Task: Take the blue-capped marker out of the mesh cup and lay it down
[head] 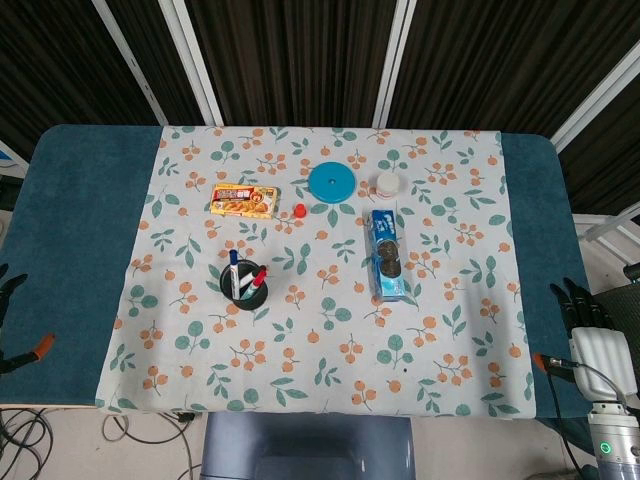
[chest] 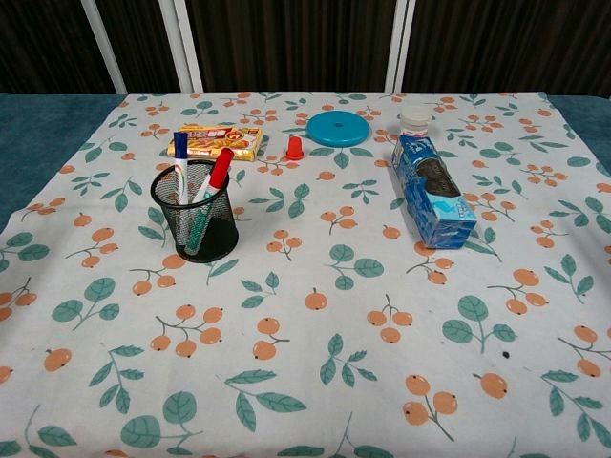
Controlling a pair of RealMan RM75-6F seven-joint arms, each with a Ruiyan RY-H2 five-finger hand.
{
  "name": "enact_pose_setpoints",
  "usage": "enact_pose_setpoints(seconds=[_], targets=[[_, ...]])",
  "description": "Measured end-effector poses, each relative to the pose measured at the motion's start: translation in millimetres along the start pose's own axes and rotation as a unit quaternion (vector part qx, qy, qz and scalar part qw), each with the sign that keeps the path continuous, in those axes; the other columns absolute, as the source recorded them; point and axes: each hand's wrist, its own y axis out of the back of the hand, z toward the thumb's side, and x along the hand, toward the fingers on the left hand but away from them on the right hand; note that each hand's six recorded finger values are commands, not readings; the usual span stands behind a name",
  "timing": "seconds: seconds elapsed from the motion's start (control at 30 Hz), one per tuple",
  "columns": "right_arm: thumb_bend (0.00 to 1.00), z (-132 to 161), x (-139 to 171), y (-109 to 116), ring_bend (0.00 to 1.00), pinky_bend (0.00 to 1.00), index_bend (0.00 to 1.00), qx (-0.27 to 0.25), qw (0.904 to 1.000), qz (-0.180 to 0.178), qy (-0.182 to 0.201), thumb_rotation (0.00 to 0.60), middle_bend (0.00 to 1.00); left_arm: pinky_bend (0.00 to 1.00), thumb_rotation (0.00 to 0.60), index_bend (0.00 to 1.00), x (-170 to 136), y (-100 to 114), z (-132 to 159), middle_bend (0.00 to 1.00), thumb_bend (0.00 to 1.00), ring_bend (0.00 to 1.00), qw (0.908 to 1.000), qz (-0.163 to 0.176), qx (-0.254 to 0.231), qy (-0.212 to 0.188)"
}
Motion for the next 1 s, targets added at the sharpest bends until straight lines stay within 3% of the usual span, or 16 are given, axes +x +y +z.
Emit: enact_pose_setpoints(seconds=[0.7,1.0], targets=[[0.11,0.1,-0.3,0.1,0.06,0.17,0.10,-0.001,1.0000,0.000,-0.001,0.600,0.01,0.00,0.600,0.12,1.0,-0.2,-1.5,0.00,0.19,0.00,1.0000,-0.004,-0.003,-0.001],[0.11,0.6,0.1,-1.1,0.06,0.17,0.10,0.001,1.0000,0.000,-0.003,0.600,0.01,0.00,0.600,0.13,18.7,-0.8,-3.3,0.00,0.19,0.00,0.9990,-0.042,-0.012,-0.009]])
